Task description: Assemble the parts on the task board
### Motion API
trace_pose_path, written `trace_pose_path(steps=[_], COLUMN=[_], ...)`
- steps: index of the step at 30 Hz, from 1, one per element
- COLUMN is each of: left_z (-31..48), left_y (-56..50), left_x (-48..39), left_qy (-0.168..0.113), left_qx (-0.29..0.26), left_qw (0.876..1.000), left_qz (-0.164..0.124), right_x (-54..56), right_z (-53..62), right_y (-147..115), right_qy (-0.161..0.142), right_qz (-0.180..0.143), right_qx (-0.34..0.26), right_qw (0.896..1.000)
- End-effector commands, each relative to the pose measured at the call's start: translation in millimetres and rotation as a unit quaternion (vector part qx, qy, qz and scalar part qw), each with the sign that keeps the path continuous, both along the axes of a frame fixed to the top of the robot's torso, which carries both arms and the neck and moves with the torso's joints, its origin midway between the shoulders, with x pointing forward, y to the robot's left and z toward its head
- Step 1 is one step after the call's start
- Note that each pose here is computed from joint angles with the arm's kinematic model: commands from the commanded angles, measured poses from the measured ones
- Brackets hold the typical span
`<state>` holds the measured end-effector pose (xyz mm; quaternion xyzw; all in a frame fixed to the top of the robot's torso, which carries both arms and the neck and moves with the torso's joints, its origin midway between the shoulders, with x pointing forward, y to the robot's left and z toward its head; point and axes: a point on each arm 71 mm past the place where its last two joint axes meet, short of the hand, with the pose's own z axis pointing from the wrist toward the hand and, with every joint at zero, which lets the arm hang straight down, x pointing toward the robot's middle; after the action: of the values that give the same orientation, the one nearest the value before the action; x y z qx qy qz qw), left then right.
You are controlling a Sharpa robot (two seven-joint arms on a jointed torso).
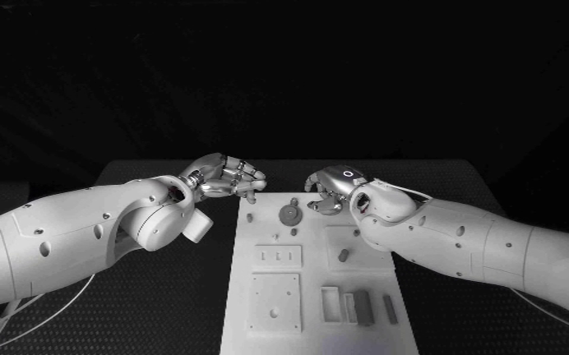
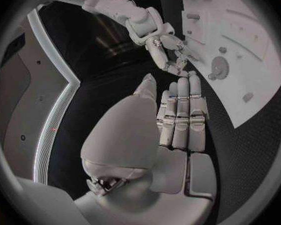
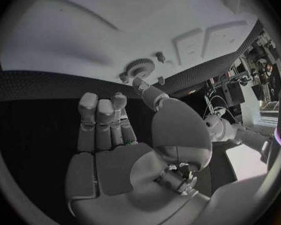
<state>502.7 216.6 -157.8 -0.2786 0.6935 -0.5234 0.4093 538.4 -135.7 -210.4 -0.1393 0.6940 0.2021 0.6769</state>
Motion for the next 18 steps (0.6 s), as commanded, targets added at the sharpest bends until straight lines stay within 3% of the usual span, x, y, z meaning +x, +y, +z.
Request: trace_pose_path(steps=[1, 4, 7, 18], left_z=[1.7, 1.6, 1.2, 0.9], left_y=[1.6, 3.6, 5.7, 8.0], left_x=[1.7, 3.5, 5.5, 9.0], left_qy=[-0.003, -0.005, -0.008, -0.012], left_qx=[-0.005, -0.004, -0.002, 0.0], left_qw=[1.0, 1.0, 1.0, 1.0], left_qz=[-0.004, -0.005, -0.008, -0.013], right_x=[-0.8, -1.2, 1.2, 6.6], right_z=[11.0, 16.9, 21.4, 20.2], right_y=[-13.6, -31.3, -61.6, -136.8], right_qy=[0.015, 0.03, 0.065, 0.086], right_qz=[0.005, 0.013, 0.006, -0.015], right_qx=[0.063, 0.076, 0.106, 0.115], right_qw=[0.998, 0.997, 0.992, 0.99])
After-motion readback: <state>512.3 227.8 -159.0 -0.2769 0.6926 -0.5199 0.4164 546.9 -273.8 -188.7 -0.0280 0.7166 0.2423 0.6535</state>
